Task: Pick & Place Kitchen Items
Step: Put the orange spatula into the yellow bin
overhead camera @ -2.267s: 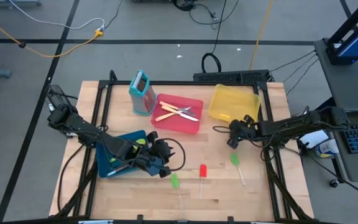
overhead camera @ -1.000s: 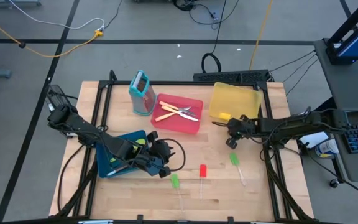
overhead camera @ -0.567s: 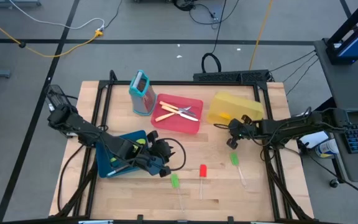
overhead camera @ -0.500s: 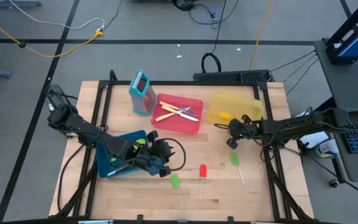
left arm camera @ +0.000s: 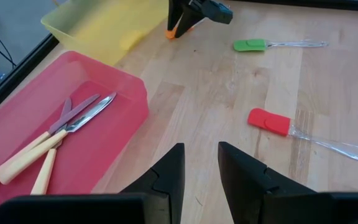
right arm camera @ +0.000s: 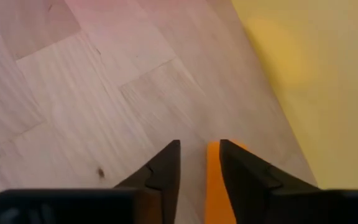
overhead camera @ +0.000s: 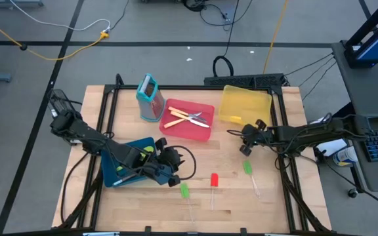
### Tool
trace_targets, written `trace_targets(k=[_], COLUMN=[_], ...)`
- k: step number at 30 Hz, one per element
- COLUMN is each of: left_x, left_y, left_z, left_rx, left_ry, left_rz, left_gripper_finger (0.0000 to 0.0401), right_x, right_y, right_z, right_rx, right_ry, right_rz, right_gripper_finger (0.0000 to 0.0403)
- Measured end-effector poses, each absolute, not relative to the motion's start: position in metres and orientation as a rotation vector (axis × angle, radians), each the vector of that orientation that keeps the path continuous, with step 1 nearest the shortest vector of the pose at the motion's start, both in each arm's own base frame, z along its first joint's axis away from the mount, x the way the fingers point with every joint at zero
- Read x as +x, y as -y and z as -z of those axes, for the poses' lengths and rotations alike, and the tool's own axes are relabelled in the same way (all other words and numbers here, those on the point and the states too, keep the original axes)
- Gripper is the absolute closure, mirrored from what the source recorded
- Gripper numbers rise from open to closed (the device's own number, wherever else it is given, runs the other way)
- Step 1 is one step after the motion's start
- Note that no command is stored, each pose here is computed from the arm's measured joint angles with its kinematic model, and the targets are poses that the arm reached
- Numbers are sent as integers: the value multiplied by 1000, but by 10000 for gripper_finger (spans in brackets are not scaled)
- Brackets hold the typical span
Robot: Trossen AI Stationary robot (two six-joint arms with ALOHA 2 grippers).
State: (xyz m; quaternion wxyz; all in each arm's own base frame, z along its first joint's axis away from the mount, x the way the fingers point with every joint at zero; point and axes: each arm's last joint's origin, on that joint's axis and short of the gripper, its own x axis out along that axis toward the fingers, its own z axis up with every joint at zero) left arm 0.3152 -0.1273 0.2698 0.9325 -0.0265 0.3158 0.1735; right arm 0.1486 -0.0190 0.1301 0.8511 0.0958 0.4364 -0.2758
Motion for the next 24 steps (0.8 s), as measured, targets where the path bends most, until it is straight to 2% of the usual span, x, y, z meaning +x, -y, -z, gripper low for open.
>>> trace_targets(k=[10, 18, 24], left_x=[315, 315, 315], left_y=[127, 127, 127], left_z=[-270, -270, -270], left_rx=[-55, -56, -60], left_ry=[-646, -644, -642], left_rz=[-355, -355, -355], left_gripper_finger=[299, 299, 299], right_x=[126, 114, 115], right_y=[18, 17, 16], right_z=[-131, -132, -130], right_rx=[324, 498, 583], right_ry=[-1008, -1004, -987], right_rz=[688, 826, 849], right_gripper_finger=[227, 223, 222])
